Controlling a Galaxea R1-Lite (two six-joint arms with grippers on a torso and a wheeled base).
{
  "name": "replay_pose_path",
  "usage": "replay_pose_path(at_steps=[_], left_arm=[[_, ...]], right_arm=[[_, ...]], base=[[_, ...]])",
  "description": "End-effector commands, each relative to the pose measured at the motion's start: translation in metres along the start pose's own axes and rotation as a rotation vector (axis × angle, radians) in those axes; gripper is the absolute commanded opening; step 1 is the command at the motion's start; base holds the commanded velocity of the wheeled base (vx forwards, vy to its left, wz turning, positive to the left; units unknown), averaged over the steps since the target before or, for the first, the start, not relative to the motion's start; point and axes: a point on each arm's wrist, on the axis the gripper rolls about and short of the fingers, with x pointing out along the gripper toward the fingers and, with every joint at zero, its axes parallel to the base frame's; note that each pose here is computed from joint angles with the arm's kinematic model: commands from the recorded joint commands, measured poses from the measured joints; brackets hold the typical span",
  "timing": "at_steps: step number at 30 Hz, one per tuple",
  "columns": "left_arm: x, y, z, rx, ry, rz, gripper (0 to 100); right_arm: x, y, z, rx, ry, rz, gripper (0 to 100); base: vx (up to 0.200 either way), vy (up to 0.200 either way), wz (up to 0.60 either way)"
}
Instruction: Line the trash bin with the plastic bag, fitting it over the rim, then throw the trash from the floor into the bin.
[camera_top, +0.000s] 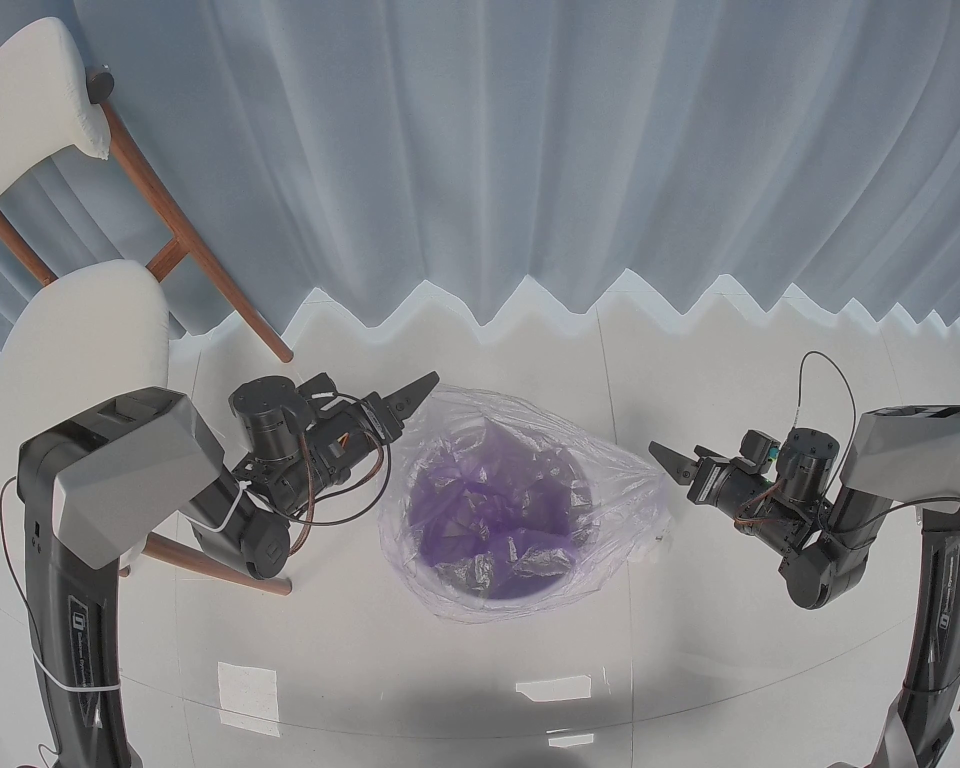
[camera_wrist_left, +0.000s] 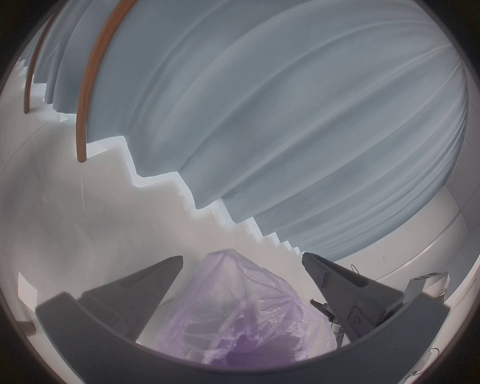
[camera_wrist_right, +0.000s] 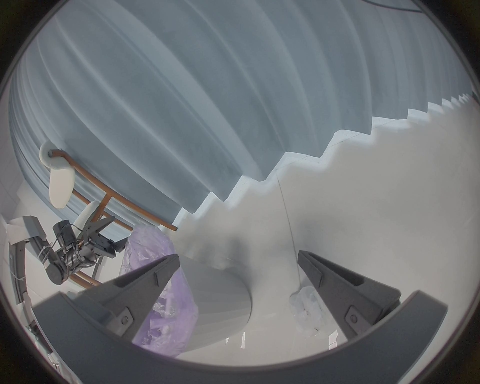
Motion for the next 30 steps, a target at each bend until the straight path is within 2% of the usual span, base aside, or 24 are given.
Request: replay_pose_path(at_steps=[1, 5, 15, 16, 27, 30], left_arm=[[0.001, 0.01, -0.002, -0.004, 0.002, 0.02, 100], [0.002, 0.013, -0.002, -0.007, 0.014, 0.034, 100], [0.006, 0.022, -0.011, -0.013, 0.031, 0.051, 100], [0.007, 0.024, -0.014, -0.015, 0.035, 0.052, 100], [0.011, 0.033, -0.017, -0.015, 0.033, 0.06, 100], [0.012, 0.042, -0.017, -0.015, 0.026, 0.072, 100]], right_arm=[[0.008, -0.006, -0.014, 0.005, 0.007, 0.013, 100], [0.01, 0.004, -0.022, 0.002, 0.015, 0.061, 100], [0.015, 0.017, -0.028, 0.01, 0.031, 0.098, 100], [0.015, 0.018, -0.028, 0.016, 0.031, 0.1, 0], [0.02, 0.016, -0.03, 0.024, 0.026, 0.101, 0], [0.026, 0.009, -0.032, 0.024, 0.016, 0.092, 0]], base=[[0.0, 0.0, 0.0], [0.0, 0.0, 0.0], [0.0, 0.0, 0.0], [0.0, 0.0, 0.0], [0.0, 0.0, 0.0], [0.0, 0.0, 0.0]])
